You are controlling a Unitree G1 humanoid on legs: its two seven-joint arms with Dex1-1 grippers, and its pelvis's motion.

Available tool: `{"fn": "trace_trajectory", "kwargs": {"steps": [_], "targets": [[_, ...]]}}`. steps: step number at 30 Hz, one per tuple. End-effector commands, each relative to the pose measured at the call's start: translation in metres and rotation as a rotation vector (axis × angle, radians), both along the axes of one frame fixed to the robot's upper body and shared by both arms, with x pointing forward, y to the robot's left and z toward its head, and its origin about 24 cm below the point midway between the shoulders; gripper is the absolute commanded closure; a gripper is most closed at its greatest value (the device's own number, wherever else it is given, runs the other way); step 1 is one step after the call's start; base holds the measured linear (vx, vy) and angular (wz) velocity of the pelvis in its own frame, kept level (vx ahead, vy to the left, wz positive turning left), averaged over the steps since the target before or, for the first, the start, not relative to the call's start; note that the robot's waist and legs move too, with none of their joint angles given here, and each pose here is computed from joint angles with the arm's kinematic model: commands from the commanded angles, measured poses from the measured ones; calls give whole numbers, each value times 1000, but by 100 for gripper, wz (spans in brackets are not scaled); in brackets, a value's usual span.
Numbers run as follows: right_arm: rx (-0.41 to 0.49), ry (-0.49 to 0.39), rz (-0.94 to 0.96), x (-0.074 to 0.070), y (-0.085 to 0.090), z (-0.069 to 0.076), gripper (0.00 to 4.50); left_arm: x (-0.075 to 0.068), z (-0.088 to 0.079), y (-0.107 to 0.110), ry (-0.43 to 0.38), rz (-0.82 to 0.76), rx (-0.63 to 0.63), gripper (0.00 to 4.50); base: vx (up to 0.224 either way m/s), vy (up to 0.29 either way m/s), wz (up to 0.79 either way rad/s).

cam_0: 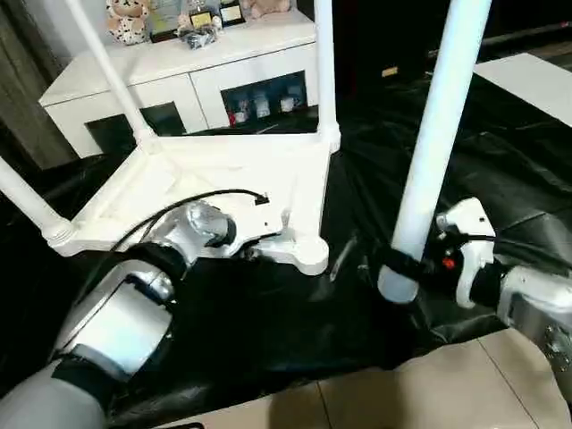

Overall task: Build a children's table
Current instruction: Pick table leg

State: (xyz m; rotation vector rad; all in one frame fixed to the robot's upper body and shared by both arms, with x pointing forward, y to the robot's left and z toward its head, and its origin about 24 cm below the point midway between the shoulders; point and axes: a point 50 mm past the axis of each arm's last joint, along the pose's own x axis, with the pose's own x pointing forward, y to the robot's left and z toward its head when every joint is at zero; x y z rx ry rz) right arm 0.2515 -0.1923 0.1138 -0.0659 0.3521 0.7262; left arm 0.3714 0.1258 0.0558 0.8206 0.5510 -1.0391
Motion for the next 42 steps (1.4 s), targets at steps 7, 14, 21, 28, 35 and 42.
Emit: {"fn": "trace_trajectory", "kwargs": {"steps": [7, 14, 21, 28, 35, 42], "targets": [[1, 3, 87, -4, 9, 6, 264, -4, -8, 25, 166, 184, -42, 176, 0, 0, 0], [-3, 6, 104, -3, 10, 6, 264, -6, -11, 30, 232, 236, -41, 245, 0, 0, 0], [-4, -5, 117, 3, 11, 6, 264, -10, -12, 34, 308, 238, -47, 290, 0, 0, 0], [17, -22, 111, 11, 17, 3, 264, -14, -22, 35, 316, 346, -154, 322, 0, 0, 0], [50, -41, -6, 26, 21, -3, 264, -28, -32, 35, 351, 358, -275, 351, 0, 0, 0], [64, -34, -41, 34, 25, -7, 264, -54, -30, 28, 268, 241, -303, 377, 0, 0, 0]]}}
